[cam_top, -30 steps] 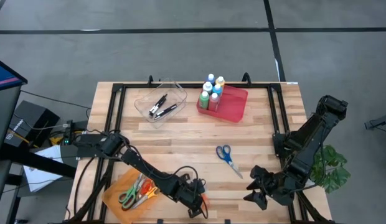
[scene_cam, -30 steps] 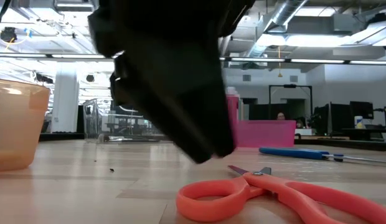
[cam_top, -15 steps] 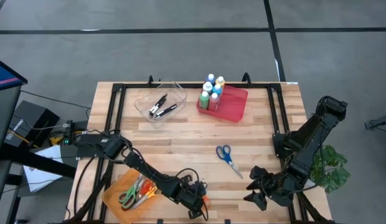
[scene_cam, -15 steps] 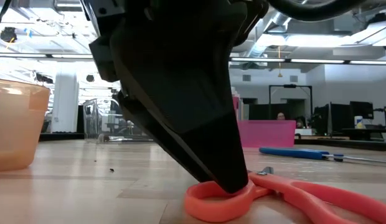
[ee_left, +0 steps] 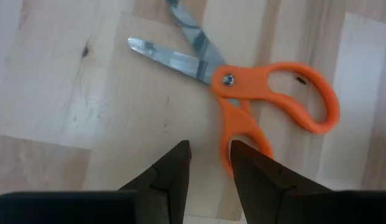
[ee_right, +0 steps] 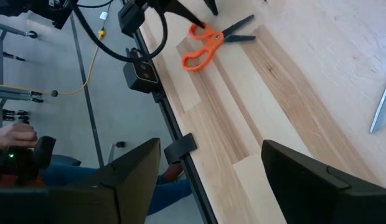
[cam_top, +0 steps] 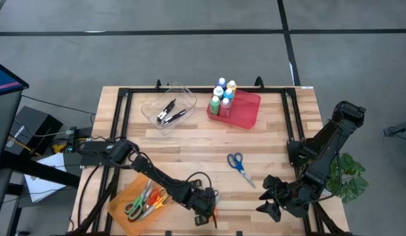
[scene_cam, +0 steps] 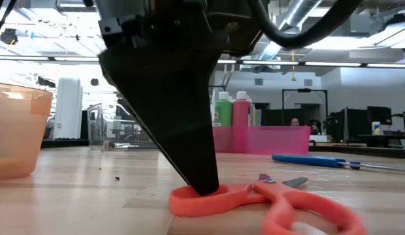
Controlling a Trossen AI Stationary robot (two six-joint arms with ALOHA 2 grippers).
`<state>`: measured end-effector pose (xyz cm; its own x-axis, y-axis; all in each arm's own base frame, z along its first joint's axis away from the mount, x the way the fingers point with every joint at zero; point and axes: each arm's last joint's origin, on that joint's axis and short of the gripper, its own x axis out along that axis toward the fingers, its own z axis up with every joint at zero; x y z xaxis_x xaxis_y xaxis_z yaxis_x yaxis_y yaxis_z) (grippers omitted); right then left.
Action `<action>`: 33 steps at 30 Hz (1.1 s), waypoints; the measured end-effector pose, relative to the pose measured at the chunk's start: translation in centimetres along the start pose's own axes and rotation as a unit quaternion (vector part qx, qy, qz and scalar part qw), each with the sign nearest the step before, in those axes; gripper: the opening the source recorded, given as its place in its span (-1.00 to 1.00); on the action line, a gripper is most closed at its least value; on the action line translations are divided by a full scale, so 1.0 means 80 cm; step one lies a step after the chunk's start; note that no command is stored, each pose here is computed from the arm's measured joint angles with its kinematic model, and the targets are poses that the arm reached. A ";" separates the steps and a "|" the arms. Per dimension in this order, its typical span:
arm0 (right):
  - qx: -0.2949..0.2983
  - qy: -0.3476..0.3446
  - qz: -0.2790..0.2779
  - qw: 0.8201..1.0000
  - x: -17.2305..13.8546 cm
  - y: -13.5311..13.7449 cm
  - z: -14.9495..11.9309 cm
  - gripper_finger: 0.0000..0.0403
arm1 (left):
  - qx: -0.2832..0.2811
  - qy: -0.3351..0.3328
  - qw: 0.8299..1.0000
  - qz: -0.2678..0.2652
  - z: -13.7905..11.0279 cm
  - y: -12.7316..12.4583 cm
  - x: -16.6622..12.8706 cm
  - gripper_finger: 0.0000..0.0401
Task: Pick & Place Paint Supplies
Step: Put the orange scissors into the orange bin
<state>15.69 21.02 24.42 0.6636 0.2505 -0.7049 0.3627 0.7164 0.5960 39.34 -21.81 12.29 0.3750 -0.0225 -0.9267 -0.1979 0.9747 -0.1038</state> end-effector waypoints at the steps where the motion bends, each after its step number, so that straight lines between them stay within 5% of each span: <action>1: 0.000 0.000 0.000 1.000 0.000 0.000 0.000 0.37 | 0.001 0.002 1.000 0.002 0.002 0.003 0.001 -0.42; 14: 0.000 0.000 0.000 1.000 0.000 0.000 0.000 0.37 | 0.070 0.075 0.994 0.029 0.021 0.057 0.007 -0.80; 33: 0.008 -0.004 0.009 1.000 0.001 0.002 0.004 0.37 | 0.091 0.066 0.994 0.013 0.030 0.062 -0.013 -0.99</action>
<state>15.97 20.98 24.59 0.6754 0.2576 -0.6910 0.3607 0.7020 0.6141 40.12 -16.42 13.59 0.2473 -0.0150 -0.9688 -0.0343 0.9991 -0.0242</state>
